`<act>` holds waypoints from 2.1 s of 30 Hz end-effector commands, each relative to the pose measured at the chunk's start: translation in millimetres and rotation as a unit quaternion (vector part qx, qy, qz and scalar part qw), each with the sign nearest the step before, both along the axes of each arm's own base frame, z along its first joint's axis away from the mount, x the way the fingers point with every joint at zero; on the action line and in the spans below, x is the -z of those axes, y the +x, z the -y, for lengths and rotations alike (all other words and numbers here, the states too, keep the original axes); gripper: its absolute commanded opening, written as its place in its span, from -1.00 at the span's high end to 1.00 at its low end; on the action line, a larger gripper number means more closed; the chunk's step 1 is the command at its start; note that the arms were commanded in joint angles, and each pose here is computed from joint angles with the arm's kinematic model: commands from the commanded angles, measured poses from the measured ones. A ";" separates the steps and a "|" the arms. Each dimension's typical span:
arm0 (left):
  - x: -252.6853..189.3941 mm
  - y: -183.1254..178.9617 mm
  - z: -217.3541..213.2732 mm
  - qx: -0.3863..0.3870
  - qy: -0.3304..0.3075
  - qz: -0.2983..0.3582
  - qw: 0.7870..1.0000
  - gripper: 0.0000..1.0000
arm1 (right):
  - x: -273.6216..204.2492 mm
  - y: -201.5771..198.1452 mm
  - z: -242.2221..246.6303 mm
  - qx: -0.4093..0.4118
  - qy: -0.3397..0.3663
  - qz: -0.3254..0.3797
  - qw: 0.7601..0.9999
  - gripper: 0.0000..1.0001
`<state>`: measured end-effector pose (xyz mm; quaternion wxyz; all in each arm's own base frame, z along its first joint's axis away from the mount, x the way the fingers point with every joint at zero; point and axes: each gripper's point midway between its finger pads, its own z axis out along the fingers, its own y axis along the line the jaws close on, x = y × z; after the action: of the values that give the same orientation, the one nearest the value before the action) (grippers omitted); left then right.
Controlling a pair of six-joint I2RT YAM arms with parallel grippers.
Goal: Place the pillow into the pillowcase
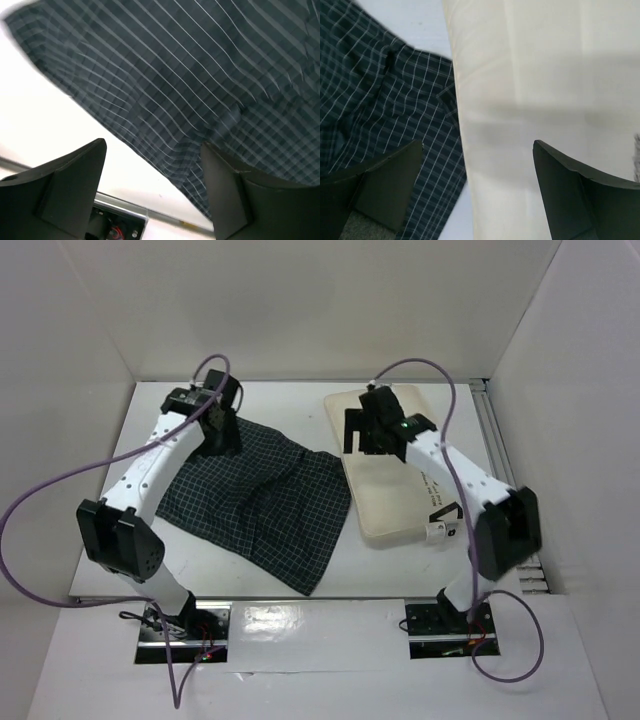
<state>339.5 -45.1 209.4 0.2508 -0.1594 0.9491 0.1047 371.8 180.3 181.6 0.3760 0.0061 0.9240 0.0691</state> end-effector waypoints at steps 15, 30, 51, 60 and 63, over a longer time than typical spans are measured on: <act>147.1 -21.8 67.0 0.089 0.034 -0.128 0.987 -0.72 | 48.7 95.7 -26.2 -0.045 -0.032 -0.008 0.998 1.00; 158.7 6.0 47.3 0.043 -0.035 -0.132 0.990 1.00 | -13.7 -37.7 -22.5 -0.141 0.000 0.065 0.988 1.00; 101.0 31.3 56.0 0.064 -0.157 -0.066 0.983 1.00 | 40.4 -150.6 51.7 0.060 0.002 -0.097 0.993 -0.98; 103.6 20.6 56.9 0.067 -0.165 -0.071 0.981 1.00 | 17.4 -151.8 78.9 0.208 0.144 -0.064 0.965 -0.98; 100.3 20.7 56.9 0.068 -0.165 -0.067 0.982 1.00 | 43.0 -156.3 97.5 0.246 0.118 -0.096 0.957 -0.98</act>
<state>360.1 -99.5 89.7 0.1402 -0.1372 0.9796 -0.0446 226.4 99.1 167.2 0.3296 0.2335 0.9069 0.1198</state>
